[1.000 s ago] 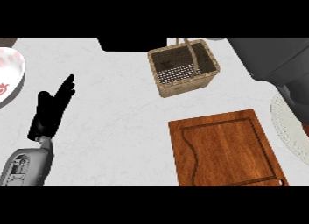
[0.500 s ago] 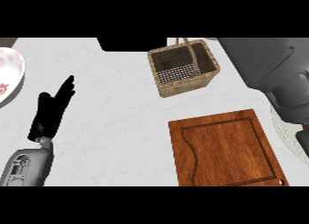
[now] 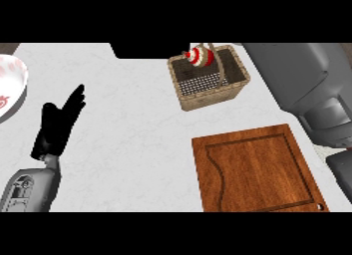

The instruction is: Pick the cupcake from the cutting board and place it in the basket

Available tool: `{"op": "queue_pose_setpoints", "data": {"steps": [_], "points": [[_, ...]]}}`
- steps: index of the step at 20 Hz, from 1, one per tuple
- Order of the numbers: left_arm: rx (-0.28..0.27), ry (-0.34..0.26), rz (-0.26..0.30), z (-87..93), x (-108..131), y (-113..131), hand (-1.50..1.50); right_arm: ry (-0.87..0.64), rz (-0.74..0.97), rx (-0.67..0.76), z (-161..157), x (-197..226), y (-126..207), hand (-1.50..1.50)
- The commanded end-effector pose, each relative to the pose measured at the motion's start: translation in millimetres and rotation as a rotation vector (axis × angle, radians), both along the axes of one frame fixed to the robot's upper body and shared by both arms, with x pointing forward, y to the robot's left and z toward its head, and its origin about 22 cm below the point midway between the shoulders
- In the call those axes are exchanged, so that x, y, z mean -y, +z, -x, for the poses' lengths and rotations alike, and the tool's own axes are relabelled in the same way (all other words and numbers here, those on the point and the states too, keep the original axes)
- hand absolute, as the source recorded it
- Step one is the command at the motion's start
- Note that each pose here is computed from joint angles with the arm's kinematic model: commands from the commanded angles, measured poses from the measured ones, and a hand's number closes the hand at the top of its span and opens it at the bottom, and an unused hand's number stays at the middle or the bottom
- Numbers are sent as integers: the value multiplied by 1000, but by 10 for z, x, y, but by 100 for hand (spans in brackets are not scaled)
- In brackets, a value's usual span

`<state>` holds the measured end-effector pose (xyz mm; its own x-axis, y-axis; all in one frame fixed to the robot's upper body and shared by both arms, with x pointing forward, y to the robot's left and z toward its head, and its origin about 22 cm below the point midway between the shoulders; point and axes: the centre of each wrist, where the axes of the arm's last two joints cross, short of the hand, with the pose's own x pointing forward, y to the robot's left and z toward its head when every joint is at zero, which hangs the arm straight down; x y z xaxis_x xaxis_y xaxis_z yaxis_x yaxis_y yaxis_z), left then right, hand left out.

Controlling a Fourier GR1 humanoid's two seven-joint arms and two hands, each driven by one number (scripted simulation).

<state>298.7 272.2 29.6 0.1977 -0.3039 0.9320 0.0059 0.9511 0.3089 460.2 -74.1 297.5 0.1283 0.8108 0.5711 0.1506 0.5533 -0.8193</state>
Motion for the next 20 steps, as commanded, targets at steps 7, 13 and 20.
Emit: {"op": "queue_pose_setpoints", "data": {"steps": [7, 13, 20], "points": [[14, 22, 0, -72, 14, 122, 0, -201, -194, 303, 8, 353, 89, -150], [-5, 39, -1, 151, -127, -162, 0, -341, -336, 299, 94, 1055, 313, -150], [-7, 65, 5, 50, -91, -72, 0, -317, -323, 277, 521, 1766, 205, -150]]}}
